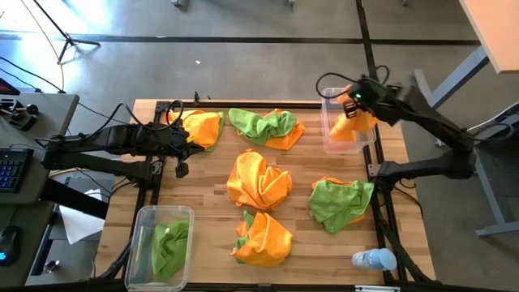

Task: Sort microfiber towel by color & place in baskets
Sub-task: Put the orange microfiber towel into the top transparent bin

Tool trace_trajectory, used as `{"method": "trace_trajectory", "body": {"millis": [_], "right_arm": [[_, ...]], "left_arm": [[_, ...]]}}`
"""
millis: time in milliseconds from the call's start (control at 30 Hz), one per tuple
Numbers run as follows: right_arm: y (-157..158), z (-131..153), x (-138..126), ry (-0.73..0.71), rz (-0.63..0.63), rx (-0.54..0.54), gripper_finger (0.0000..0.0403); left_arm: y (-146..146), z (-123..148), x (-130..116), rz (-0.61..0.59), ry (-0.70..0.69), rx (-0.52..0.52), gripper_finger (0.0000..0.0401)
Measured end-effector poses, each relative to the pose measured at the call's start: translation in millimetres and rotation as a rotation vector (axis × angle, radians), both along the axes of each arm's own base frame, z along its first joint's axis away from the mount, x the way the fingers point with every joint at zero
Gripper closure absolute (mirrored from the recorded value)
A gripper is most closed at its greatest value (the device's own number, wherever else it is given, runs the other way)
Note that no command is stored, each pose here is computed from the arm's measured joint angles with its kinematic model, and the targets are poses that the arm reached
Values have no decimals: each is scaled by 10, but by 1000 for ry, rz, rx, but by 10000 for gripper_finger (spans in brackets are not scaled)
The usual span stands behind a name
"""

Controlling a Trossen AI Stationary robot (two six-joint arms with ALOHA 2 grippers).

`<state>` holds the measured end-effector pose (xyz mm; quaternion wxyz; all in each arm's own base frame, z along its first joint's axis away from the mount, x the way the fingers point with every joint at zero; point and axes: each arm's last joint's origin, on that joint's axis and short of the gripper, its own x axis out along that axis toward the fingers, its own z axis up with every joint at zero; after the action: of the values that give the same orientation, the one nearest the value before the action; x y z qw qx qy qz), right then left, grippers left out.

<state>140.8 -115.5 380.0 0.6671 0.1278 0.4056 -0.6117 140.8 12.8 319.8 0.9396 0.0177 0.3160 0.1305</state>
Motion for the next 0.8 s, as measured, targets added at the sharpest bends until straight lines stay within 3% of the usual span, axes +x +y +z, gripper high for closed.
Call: {"method": "trace_trajectory", "body": {"millis": [100, 267, 433, 800], "right_arm": [[-206, -104, 64, -12, 25, 123, 403], [-503, -333, -50, -50, -58, 294, 403], [-594, -592, -84, -119, 22, 346, 403], [-698, -1211, -131, -193, -17, 432, 401]], "left_arm": [[0, 0, 0, 0, 0, 0, 401], [0, 0, 0, 8, -3, -11, 401], [0, -1, -1, 15, -5, -20, 401], [0, -1, 0, 17, -6, -22, 401]]}}
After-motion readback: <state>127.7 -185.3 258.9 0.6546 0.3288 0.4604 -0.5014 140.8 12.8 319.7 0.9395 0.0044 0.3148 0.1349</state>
